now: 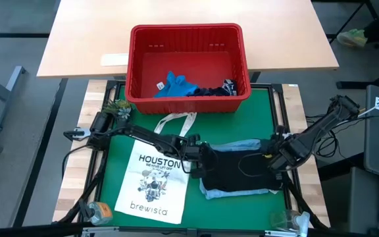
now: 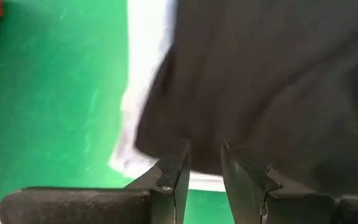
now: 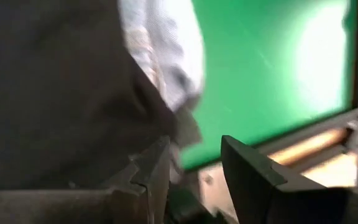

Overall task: Fold Laundry from Bin
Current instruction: Stack the black boxer on top of the light blue jeans

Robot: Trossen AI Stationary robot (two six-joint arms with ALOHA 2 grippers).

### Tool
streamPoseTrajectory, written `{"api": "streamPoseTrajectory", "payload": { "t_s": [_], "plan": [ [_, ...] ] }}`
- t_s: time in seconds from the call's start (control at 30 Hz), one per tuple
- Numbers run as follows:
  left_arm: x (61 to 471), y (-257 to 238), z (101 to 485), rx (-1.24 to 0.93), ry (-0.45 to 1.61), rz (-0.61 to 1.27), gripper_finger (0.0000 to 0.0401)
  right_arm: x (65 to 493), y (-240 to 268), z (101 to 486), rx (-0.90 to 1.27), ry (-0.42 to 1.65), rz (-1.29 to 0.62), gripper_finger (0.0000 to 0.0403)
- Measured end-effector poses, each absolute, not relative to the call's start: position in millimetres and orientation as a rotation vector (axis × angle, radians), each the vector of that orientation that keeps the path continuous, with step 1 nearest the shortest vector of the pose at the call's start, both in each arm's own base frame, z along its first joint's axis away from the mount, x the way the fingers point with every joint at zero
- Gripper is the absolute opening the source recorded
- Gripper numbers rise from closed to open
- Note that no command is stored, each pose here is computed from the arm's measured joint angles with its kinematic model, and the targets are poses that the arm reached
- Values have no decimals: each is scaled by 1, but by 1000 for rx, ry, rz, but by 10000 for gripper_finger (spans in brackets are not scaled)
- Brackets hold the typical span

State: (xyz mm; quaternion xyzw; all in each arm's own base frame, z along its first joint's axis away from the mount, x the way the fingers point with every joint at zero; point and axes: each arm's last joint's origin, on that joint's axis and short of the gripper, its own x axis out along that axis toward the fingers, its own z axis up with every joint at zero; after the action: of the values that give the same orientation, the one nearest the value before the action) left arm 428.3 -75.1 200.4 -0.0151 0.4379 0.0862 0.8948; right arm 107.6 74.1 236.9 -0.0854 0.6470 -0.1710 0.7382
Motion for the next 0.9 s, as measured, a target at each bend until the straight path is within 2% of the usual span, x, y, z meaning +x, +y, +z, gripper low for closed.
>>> {"api": "streamPoseTrajectory", "payload": {
  "t_s": [0.13,0.37,0.57,0.9],
  "plan": [
    [431,-86,210,-47,888,113,86,104,71,252,-221,1453,-392,143],
    [435,-105,230,-42,821,40,86,107,74,259,-265,1445,-257,143],
    [439,-121,238,-46,717,-8,86,118,82,258,-236,1334,-191,143],
    [427,-140,221,-17,767,-33,86,142,102,262,-243,1103,48,143]
  ]
}}
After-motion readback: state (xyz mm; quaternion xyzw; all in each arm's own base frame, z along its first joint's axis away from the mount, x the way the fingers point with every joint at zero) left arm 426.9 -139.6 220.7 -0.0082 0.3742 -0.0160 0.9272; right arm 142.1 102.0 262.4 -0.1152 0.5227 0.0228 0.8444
